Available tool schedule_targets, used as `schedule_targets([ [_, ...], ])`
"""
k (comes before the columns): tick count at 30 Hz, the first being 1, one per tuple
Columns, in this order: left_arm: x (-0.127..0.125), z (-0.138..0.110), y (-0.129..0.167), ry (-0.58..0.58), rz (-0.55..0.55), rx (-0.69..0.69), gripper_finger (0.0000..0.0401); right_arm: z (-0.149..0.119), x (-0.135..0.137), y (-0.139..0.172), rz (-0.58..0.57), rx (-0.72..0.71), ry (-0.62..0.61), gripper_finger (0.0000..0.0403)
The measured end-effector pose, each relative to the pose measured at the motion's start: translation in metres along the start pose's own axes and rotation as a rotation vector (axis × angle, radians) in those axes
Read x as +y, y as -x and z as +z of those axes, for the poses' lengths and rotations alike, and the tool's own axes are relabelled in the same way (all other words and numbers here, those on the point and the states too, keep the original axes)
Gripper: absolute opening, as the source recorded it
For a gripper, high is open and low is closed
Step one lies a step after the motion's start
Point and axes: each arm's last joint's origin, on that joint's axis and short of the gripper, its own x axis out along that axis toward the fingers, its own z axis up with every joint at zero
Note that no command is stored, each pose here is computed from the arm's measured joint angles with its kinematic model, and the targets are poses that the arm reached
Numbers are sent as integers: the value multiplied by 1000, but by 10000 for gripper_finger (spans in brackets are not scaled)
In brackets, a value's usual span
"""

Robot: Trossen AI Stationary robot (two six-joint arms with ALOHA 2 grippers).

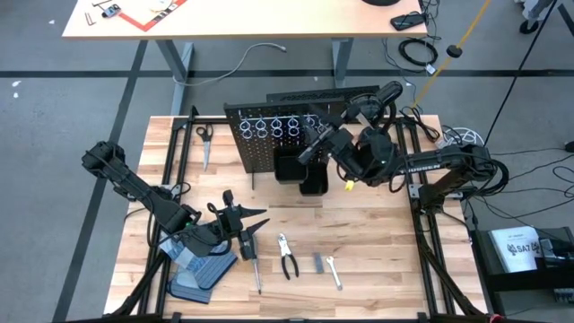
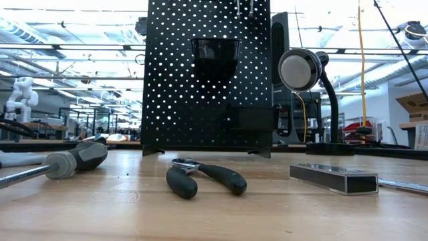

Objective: Hang tools onto peg board
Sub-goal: Hang the silver wrench on the black pegboard

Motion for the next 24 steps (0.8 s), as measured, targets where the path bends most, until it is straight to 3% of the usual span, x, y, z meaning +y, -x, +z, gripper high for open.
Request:
schedule_targets([
  [4,0,0,0,0,0,0,121,9,2,2,8,-53,-32,143],
  [10,-1,0,0,6,-27,2,121,37,6,-1,90,-167,-188,158],
  [16,-1,0,0,5,-28,3,121,62,27,0,336,-160,-181,160],
  [24,-1,0,0,2,-28,5,121,93,60,19,710,81,-39,139],
])
